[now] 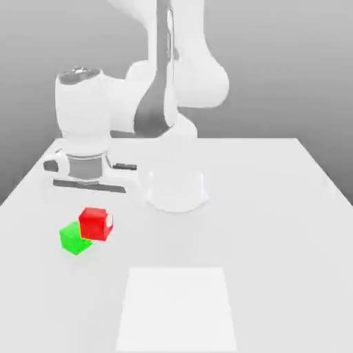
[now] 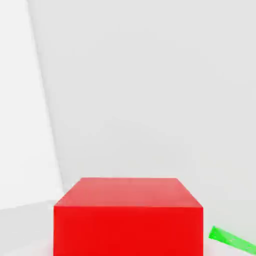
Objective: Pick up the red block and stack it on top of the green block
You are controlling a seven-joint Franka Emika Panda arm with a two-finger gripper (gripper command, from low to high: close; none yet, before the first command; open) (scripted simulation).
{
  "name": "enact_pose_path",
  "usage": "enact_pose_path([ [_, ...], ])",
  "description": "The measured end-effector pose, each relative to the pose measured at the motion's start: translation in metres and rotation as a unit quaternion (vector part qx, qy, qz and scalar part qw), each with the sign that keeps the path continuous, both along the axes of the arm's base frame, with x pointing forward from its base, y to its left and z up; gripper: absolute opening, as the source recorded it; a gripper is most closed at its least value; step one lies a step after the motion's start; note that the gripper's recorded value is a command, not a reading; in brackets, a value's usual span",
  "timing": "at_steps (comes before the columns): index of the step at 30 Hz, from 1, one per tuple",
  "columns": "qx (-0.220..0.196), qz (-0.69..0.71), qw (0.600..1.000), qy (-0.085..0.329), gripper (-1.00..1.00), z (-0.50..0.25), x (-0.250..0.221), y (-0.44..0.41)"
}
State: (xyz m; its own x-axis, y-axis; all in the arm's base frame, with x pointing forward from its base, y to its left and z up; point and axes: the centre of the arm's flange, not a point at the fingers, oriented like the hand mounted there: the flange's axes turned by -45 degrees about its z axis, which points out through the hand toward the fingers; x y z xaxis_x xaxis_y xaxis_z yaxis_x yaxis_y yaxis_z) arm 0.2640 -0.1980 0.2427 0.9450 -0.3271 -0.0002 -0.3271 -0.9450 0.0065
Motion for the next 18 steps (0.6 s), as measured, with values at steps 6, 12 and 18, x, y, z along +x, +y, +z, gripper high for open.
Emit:
enact_pose_path([
  [6,0.009,-0.09,0.996,-0.004,-1.0,-0.006,-0.05,-0.038],
  [12,0.012,-0.092,0.996,-0.007,-1.0,-0.039,-0.049,-0.04],
  [18,0.005,-0.093,0.996,-0.003,1.0,-0.062,-0.053,-0.039],
])
